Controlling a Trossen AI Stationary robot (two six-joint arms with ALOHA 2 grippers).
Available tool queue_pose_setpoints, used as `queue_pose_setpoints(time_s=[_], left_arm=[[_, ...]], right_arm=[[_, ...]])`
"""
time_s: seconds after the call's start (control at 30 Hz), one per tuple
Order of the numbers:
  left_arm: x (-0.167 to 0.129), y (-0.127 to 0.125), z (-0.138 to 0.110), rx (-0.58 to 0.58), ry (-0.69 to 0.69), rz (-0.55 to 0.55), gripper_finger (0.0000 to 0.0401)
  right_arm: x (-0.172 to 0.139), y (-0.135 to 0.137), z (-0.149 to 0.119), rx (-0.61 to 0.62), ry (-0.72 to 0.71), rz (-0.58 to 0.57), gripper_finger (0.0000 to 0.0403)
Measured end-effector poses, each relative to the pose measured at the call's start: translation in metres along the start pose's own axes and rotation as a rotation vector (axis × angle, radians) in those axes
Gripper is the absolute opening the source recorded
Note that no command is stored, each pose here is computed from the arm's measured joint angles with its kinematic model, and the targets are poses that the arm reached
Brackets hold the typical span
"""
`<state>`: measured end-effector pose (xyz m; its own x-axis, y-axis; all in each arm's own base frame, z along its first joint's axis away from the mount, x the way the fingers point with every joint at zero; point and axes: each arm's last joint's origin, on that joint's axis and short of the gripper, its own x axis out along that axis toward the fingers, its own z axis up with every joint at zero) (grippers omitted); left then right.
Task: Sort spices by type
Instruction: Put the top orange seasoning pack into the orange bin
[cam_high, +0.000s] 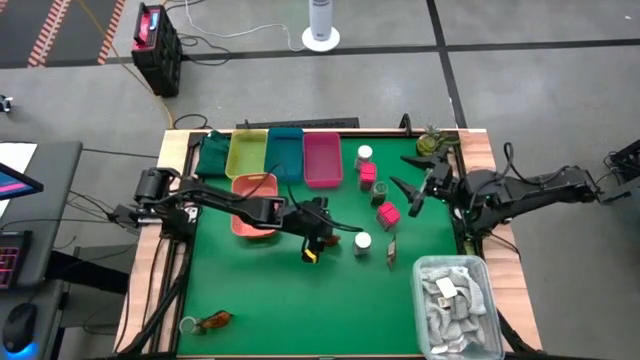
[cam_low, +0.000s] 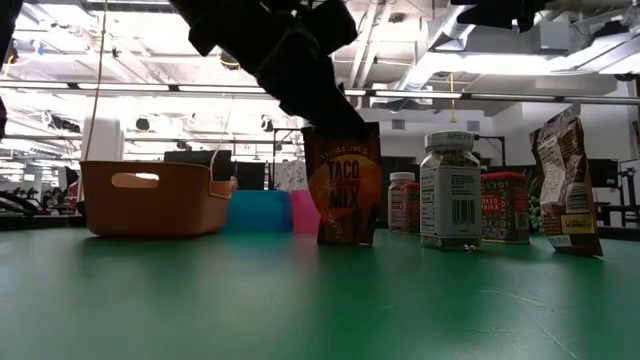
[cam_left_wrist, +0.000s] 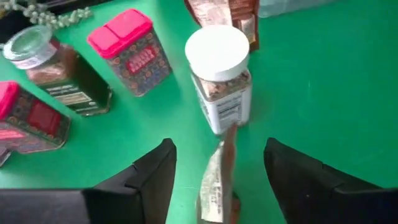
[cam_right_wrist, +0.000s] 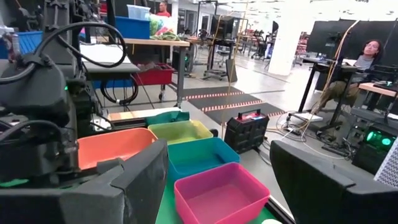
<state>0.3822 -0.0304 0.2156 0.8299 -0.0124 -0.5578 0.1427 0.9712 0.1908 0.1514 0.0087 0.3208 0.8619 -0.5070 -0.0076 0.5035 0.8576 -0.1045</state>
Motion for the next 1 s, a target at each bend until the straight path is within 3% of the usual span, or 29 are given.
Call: queue_pose_setpoints(time_s=[0.17, 0.4, 0.67, 0.83, 1.0], left_arm=[[0.003, 0.0, 0.001, 0.03, -0.026, 0.005, 0.0159], [0.004, -0.001, -0.001, 0.035, -0.017, -0.023, 0.0013], [-0.007, 0.003, 0.002, 0.011, 0.008, -0.022, 0.0001], [-0.048, 0.017, 0.019, 0.005, -0.034, 0.014, 0.0001], [-0.103, 0.038, 0.025, -0.039, -0.001, 0.119, 0.0001]], right_arm=[[0.0, 0.0, 0.0, 0.003, 0.0, 0.0, 0.0305], [0.0, 0.0, 0.0, 0.002, 0.001, 0.0, 0.0305], [0.0, 0.0, 0.0, 0.002, 0.001, 0.0, 0.0305], [0.0, 0.0, 0.0, 0.002, 0.002, 0.0, 0.0305], [0.0, 0.0, -0.001, 0.004, 0.008, 0.001, 0.0305]])
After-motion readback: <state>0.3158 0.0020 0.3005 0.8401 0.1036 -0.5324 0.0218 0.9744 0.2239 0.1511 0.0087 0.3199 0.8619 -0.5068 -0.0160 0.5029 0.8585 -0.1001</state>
